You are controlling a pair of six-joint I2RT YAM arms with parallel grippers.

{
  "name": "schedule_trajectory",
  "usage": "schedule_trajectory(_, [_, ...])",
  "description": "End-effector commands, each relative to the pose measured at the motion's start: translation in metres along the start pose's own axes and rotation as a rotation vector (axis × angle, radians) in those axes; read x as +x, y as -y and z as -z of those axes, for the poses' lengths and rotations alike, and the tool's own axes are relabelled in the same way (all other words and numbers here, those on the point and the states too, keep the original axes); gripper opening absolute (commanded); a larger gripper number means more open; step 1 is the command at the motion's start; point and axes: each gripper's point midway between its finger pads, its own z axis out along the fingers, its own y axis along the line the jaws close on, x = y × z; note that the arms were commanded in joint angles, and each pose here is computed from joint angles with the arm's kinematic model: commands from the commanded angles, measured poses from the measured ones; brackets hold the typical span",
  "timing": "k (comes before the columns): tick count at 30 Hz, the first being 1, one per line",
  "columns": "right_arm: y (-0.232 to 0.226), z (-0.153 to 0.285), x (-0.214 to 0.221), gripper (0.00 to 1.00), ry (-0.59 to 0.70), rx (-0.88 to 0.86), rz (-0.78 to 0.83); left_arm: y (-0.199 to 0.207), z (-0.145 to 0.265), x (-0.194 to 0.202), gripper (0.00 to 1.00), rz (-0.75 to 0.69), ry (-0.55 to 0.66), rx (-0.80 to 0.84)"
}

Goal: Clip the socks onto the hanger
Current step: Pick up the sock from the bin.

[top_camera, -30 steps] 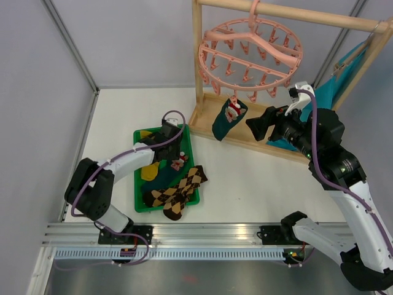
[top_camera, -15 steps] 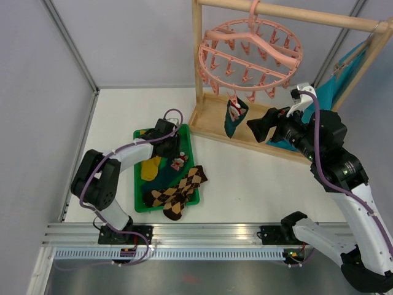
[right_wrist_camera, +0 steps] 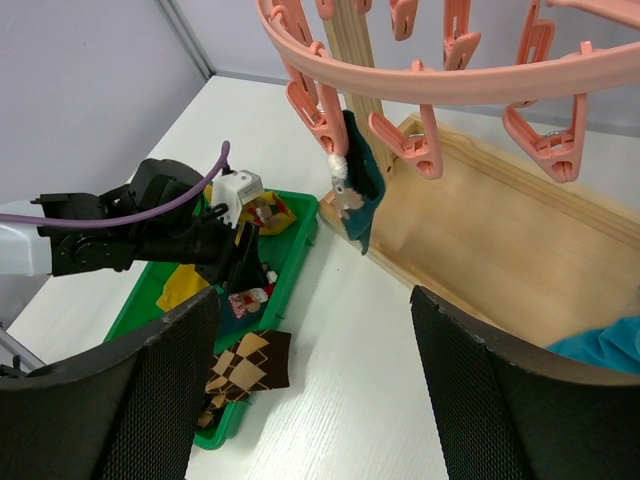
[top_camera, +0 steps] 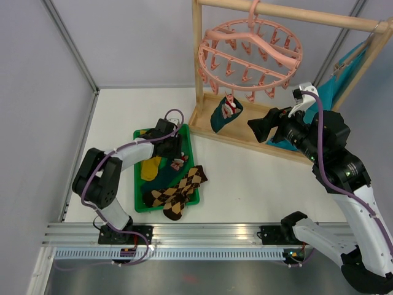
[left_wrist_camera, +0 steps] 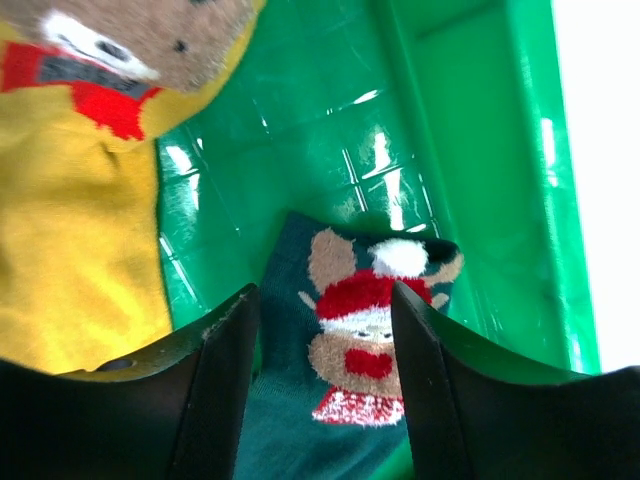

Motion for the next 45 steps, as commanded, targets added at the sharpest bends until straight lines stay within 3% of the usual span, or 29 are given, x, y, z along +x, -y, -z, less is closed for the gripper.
schedule_trajectory(1, [-0.008,0.009,-0.018,0.83,0.049,-0.029,0.003,0.002,0.022,-0.033,0.61,-0.015,0.101,-0.005])
schedule_trajectory(9, [-0.009,0.009,-0.020,0.84,0.047,-0.030,0.009,-0.003,0.012,-0.024,0.61,-0.013,0.054,-0.032])
schedule_trajectory(23, [-0.012,0.010,-0.018,0.84,0.046,-0.046,0.003,0.011,-0.006,-0.004,0.57,-0.033,-0.040,0.062])
schedule_trajectory(25, [-0.012,0.010,-0.018,0.84,0.046,-0.046,0.003,0.013,-0.009,0.000,0.49,-0.032,-0.053,0.074])
schedule_trajectory(29, [-0.012,0.011,-0.018,0.84,0.047,-0.046,0.004,0.017,-0.007,-0.001,0.15,-0.031,-0.048,0.098])
schedule_trajectory(31, [-0.011,0.010,-0.017,0.84,0.043,-0.045,0.003,0.020,-0.004,-0.005,0.03,-0.032,-0.038,0.112])
schedule_trajectory(38, [-0.011,0.010,-0.018,0.84,0.047,-0.043,0.003,0.036,0.045,-0.044,0.02,-0.020,0.111,0.174])
schedule_trajectory(45, [-0.009,0.012,-0.025,0.84,0.062,-0.023,0.013,0.052,0.142,-0.095,0.02,-0.049,0.374,0.256])
